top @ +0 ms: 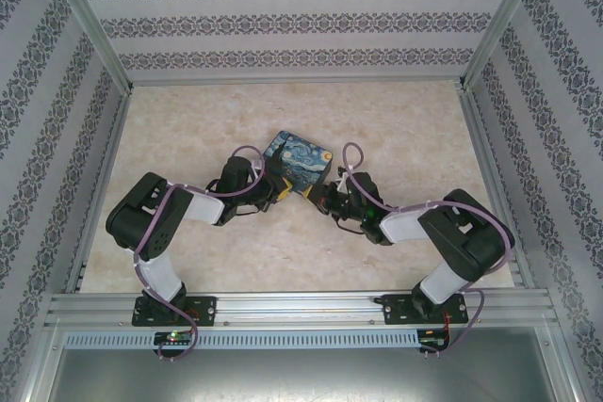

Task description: Unlock a padlock with a key

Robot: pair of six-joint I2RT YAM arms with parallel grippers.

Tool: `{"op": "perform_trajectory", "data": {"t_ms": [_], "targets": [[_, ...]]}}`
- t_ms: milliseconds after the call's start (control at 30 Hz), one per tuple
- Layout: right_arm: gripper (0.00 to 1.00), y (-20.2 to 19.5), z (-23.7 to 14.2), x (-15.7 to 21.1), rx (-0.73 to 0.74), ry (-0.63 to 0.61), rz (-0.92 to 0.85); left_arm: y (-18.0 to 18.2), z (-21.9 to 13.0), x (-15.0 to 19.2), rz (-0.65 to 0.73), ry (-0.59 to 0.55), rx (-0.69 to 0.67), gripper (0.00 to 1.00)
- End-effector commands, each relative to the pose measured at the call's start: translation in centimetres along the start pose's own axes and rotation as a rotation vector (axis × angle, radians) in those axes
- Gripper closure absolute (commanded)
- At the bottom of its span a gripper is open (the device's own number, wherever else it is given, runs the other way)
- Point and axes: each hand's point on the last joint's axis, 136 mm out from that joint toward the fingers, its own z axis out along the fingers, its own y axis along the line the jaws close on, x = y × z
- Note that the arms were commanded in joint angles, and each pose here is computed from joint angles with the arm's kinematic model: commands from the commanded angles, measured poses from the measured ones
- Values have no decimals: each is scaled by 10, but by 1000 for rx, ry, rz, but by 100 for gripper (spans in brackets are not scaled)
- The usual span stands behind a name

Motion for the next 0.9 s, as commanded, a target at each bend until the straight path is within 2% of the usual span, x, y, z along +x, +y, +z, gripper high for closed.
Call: {"op": "perform_trajectory", "data": {"t_ms": [0, 167, 267, 433, 633, 867], "targets": [[100, 9, 7, -14, -41, 16, -24, -12, -5, 6, 35, 36, 20, 100], [100, 5, 9, -37, -44, 1, -8, -18, -6, 9, 50, 56, 27, 100], [100, 11, 8, -38, -65, 10, -15, -18, -5, 7, 44, 55, 26, 100], [100, 19, -7, -27, -82, 14, -20, -20, 0, 3, 7, 43, 45, 100], [100, 14, -27, -12, -58, -40, 21, -25, 2, 0, -26, 33, 76, 100], [100, 9, -18, 15, -18, -80, 102, -36, -2, 0, -36, 32, 114, 100]]}}
